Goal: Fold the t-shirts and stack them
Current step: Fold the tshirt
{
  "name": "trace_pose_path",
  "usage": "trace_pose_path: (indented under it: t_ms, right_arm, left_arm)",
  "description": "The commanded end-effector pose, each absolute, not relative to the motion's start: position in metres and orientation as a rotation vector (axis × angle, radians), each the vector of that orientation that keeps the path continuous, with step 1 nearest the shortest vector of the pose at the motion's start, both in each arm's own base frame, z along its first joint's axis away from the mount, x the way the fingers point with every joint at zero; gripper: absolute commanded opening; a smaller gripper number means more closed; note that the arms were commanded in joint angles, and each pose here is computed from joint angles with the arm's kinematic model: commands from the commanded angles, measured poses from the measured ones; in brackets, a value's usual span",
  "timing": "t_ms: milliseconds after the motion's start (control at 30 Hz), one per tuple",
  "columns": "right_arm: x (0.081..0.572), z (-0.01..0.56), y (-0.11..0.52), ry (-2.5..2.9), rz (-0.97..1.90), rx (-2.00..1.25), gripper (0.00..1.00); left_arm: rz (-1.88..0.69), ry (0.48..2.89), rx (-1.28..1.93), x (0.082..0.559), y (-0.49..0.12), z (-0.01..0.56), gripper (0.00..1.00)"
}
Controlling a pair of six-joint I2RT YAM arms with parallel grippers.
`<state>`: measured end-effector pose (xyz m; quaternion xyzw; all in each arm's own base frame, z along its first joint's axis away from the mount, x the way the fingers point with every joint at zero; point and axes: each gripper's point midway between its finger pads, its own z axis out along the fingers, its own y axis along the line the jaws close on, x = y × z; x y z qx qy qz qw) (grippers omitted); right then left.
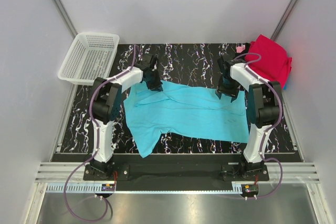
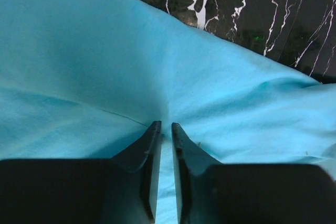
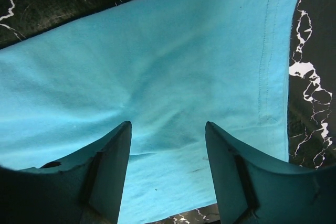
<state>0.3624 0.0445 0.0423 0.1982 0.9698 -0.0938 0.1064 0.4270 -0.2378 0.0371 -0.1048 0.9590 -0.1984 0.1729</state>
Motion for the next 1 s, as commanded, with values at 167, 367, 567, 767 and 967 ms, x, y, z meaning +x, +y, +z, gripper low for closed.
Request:
trace_pose_path:
  t_ms: [167,367,567,767,967]
  right_arm:
    - [0.372,0.084,0.044,2.752,-0.264,0.576,0.66]
    - [0.369,0.094,0.043,2.739,-0.258,0.577,0.66]
    - [0.369,0.104,0.045,2.721,-0.226,0.582,0.66]
    - [0.365,0.118,0.045,2.698,-0.203,0.58,0.66]
    - [0.358,0.121,0.046,2.708,-0.186,0.562,0.67]
  left_arm:
    - [-0.561,2.663,-0.263,0.426,-0.241,0.059,0.0]
    - [-0.485,2.646,-0.256,0.394,-0.231,0.077,0.0]
    - [-0.453,2.706,-0.238,0.325,-0.225,0.068,0.0]
    - [-0.453,2.774,-0.1,0.273,-0.243,0.055,0.06]
    - [-0.353,2.719,-0.112,0.273,-0.236,0.057,0.2]
